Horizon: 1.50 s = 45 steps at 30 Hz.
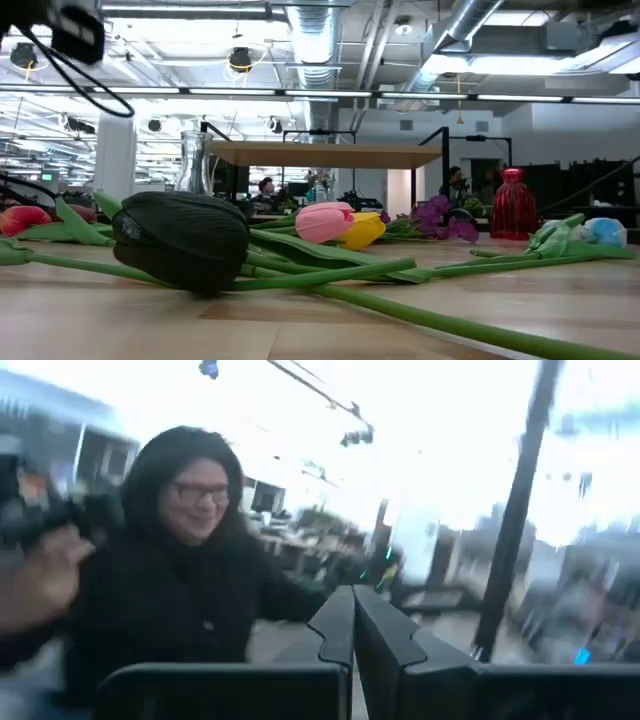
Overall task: Pick and place flowers into a vace then onto a shelf
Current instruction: Put the top white flower into the red vase
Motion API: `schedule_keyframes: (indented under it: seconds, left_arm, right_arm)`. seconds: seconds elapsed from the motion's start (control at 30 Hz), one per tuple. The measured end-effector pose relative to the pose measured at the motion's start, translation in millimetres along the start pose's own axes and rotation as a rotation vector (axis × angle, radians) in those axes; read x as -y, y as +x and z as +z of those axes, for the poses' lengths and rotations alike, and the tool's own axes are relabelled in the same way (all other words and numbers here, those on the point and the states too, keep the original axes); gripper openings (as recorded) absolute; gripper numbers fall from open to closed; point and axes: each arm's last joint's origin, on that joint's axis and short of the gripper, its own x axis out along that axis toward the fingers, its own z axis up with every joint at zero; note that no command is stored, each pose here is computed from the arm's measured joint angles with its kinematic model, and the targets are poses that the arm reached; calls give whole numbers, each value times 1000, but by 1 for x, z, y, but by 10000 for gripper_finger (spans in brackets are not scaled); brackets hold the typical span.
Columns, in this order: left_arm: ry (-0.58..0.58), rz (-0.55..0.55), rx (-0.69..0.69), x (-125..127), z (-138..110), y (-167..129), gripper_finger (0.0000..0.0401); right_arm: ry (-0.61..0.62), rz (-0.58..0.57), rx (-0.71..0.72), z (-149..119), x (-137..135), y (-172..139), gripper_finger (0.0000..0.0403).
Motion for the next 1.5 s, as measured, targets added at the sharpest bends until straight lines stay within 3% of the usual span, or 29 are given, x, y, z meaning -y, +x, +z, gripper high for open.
schedule_keyframes:
  seconds: [0.13, 0.27, 0.37, 0.63, 0.73, 1.0, 1.07, 1.17, 1.27, 1.33, 1.4, 1.5]
  left_arm:
    - [174, -128, 130, 6, 10, 9, 0]
    - [313, -216, 174, 13, 22, 25, 0]
    - [386, -200, 164, 16, 31, 38, 0]
    - [396, 26, -4, 11, 41, 58, 0]
    - [357, 136, -95, 4, 51, 59, 0]
    - [219, 303, -416, -19, 62, 47, 0]
    - [204, 344, -455, -24, 63, 43, 0]
    - [196, 394, -473, -30, 61, 38, 0]
    - [193, 429, -452, -34, 59, 36, 0]
    - [189, 445, -449, -36, 57, 35, 0]
    - [171, 457, -449, -37, 55, 36, 0]
    - [138, 469, -424, -39, 51, 39, 0]
  right_arm:
    - [-202, 14, 49, 2, -2, 4, 0]
    - [-272, 15, 79, 2, -3, 8, 0]
    - [-321, 27, 41, -5, -3, 11, 0]
    - [-407, 49, -21, -15, 1, 25, 0]
    - [-395, 50, -63, -17, 6, 38, 0]
    - [-362, -17, -215, -34, 28, 88, 0]
    - [-373, -89, -238, -33, 37, 102, 0]
    - [-370, -374, -348, -27, 55, 121, 0]
    - [-351, -712, -614, -22, 73, 134, 0]
    - [-335, -843, -807, -19, 82, 139, 0]
    - [-303, -867, -947, -14, 89, 144, 0]
    - [-204, -791, -1102, -5, 91, 147, 0]
